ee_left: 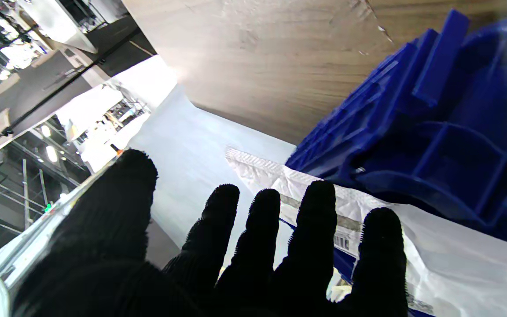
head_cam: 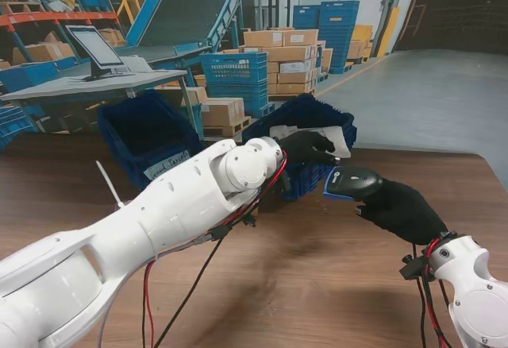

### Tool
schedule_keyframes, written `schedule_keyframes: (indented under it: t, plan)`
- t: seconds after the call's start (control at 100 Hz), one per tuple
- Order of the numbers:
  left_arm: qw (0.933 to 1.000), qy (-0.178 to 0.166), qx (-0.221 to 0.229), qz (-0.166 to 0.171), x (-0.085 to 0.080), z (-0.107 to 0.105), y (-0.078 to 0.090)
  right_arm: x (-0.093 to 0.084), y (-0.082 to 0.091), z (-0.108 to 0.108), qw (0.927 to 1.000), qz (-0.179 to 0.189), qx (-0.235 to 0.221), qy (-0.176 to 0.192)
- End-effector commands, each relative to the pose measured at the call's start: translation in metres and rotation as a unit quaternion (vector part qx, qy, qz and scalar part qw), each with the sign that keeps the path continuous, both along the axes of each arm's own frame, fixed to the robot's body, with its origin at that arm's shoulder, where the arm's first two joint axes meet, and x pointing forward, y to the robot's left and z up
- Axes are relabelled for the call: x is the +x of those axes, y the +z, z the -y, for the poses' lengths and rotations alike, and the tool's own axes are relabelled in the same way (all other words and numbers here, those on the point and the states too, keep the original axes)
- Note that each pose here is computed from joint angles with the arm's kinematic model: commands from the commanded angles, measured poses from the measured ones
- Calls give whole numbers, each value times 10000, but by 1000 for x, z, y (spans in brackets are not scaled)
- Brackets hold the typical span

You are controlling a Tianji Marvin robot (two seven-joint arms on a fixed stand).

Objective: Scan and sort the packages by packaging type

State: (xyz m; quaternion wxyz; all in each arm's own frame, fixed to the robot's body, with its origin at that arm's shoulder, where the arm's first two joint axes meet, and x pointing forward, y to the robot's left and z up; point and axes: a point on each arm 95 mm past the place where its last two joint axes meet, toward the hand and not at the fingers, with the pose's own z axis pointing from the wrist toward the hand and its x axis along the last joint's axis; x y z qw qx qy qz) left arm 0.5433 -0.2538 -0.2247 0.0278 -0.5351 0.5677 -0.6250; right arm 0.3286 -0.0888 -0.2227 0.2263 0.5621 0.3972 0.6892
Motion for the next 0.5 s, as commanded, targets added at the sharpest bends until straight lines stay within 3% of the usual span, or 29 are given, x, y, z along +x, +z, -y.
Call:
schedule_keyframes:
  t: [0.0,0.17,0.49]
  plan:
    - [9999,96,97,22,4,3,2,-2,-1,-3,10000,-24,33,49]
    - [9989,464,55,29,14,-4,-1,-2,-1,-4,10000,-25,28,73]
    - [9962,859,124,40,31,-4,0,-2,-2,-7,9999,-33,39,106]
